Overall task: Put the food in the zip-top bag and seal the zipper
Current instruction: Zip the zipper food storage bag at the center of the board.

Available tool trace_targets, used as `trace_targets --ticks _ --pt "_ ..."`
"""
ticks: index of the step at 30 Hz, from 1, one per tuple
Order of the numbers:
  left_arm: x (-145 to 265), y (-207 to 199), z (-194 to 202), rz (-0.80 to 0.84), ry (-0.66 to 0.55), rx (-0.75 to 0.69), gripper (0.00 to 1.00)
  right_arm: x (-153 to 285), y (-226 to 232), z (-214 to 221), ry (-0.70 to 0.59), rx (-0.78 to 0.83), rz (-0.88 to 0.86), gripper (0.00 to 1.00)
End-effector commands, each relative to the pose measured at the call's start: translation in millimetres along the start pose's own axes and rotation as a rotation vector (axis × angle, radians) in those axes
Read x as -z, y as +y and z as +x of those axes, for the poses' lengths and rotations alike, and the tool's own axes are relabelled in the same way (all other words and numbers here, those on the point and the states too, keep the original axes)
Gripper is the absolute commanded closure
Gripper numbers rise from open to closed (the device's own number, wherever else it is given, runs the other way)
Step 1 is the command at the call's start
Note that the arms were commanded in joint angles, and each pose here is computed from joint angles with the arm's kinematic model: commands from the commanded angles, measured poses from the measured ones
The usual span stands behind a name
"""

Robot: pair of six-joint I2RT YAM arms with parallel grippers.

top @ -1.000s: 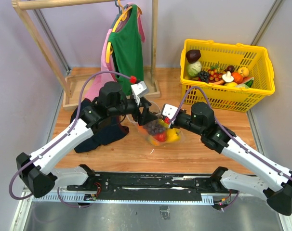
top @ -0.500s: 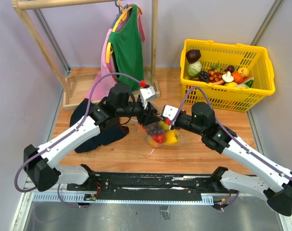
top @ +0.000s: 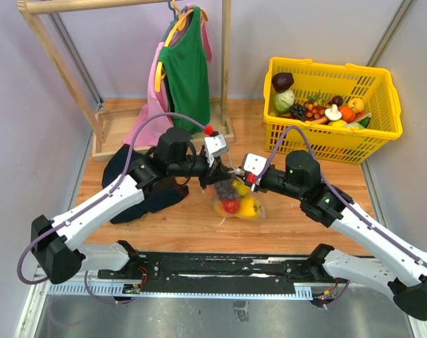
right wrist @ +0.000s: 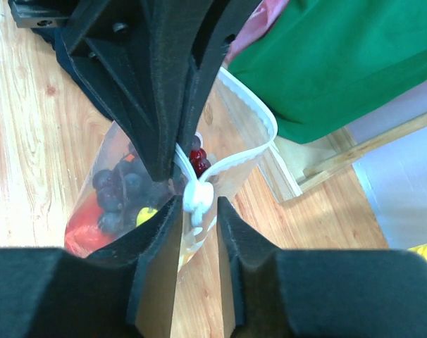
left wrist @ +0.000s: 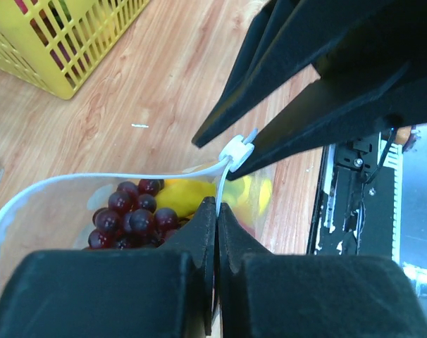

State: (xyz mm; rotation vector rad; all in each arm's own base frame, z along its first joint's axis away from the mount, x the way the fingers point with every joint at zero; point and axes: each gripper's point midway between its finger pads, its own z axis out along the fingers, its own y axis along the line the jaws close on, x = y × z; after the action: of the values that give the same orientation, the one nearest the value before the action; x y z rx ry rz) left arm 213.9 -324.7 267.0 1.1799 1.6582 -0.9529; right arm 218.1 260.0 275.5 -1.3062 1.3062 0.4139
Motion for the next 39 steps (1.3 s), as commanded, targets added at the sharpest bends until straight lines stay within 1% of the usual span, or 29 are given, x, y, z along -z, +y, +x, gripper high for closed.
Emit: trace_targets --ticks 1,3,5,6,10,17,28,36,38,39 --pt "11 -7 -17 -0.012 -0.093 -0.063 1.0 13 2 -24 -0.077 -0.055 -0.024 0.71" --pt "14 -9 -18 -0.02 -0.117 -0.062 1.0 15 6 -24 -0.087 -0.075 -0.035 0.67" --pt "17 -11 -20 -0.024 -0.142 -0.062 1.0 15 10 -23 -0.096 -0.093 -0.039 0.55" --pt "19 -12 -20 -0.024 -0.153 -0.063 1.0 15 12 -22 -0.103 -0.104 -0.039 0.53" --pt "23 -16 -24 -0.02 -0.181 -0.067 0.99 11 19 -19 -0.106 -0.137 -0.07 0.53" --pt "21 -20 -25 0.002 -0.198 -0.06 0.99 2 25 -14 -0.085 -0.19 -0.101 0.56" --pt "18 -28 -18 0.031 -0.182 -0.058 0.99 -7 26 -10 -0.088 -0.178 -0.115 0.64" --pt "19 -33 -17 0.047 -0.188 -0.064 0.99 -9 26 -7 -0.084 -0.181 -0.115 0.66" --pt "20 -34 -17 0.05 -0.192 -0.064 1.0 -8 27 -8 -0.09 -0.179 -0.119 0.72" --pt "21 -35 -18 0.051 -0.193 -0.065 1.0 -8 27 -9 -0.094 -0.178 -0.12 0.78"
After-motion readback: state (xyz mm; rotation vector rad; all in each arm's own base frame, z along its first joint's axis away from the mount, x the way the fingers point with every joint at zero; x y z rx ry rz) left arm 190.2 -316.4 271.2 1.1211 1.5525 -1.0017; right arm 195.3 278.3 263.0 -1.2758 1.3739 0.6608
